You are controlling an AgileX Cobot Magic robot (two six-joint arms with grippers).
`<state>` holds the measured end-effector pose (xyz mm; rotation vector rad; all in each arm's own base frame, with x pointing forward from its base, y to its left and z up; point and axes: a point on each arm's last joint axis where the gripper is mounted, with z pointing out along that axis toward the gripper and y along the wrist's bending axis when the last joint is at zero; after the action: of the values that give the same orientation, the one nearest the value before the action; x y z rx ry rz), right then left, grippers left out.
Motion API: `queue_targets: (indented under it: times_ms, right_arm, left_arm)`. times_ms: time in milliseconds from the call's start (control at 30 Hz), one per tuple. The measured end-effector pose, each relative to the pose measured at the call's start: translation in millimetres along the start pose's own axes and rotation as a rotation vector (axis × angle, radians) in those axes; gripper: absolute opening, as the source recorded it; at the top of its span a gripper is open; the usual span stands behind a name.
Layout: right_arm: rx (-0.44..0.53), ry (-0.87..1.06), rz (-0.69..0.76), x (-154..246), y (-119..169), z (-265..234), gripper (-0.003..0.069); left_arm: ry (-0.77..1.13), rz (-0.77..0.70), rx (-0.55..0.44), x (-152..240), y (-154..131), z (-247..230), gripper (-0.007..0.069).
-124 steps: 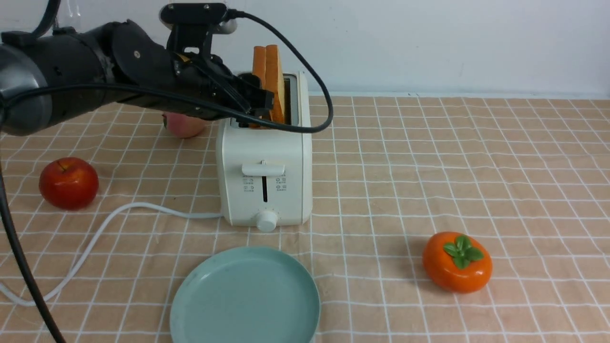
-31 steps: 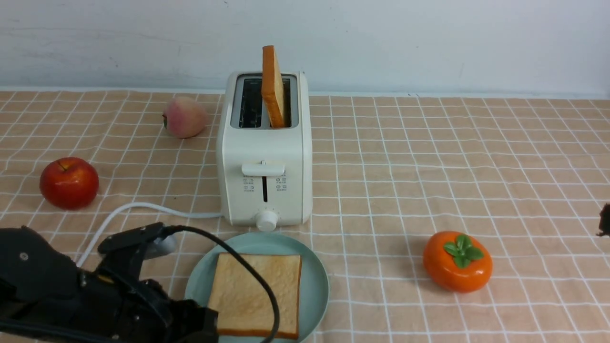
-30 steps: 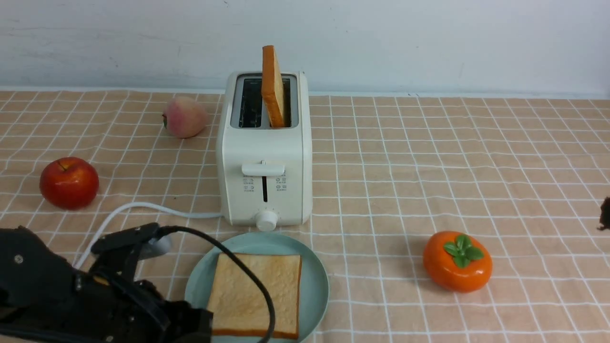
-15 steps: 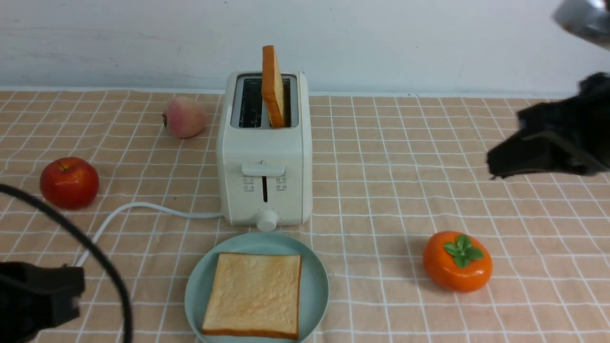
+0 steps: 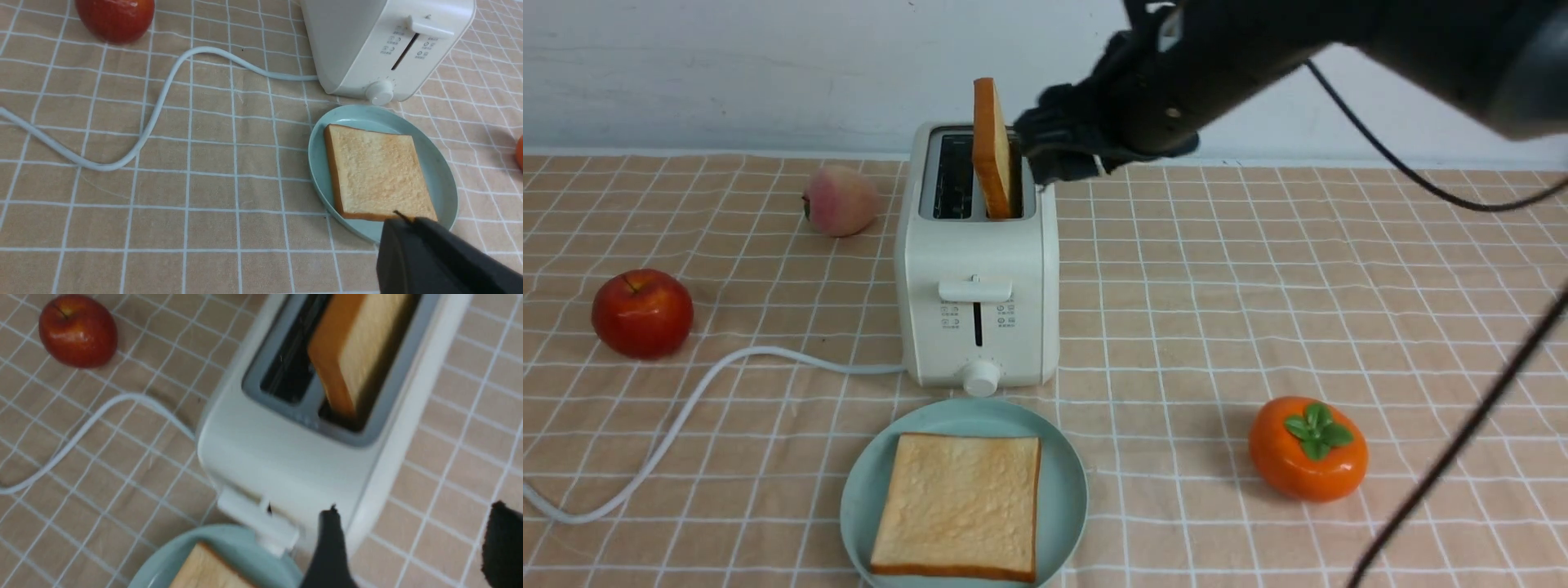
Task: Take toasted bread from bread machine on light coffee tablecloth place on plate.
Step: 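Grasp the toast slice in the toaster and pull it up out of the slot with the right gripper, then place the held slice of bread on top of the slice on the plate with the right gripper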
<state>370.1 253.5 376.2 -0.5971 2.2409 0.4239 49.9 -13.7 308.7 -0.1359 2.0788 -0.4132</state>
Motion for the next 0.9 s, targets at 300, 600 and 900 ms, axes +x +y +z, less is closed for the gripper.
queue_targets:
  times_ms: [300,600,900]
  right_arm:
    - [0.018,-0.146,0.007,-22,-5,84,0.061]
    - [0.091,-0.132,0.025,-14,-13,104,0.0107]
    - [0.101,-0.31,0.021,-64,1,-84,0.0127]
  left_arm:
    - [0.02,-0.021,-0.01,5,2,-4,-0.0014]
    - [0.02,-0.015,-0.017,5,3,-4,-0.0014]
    - [0.018,-0.011,-0.022,4,3,-4,-0.0014]
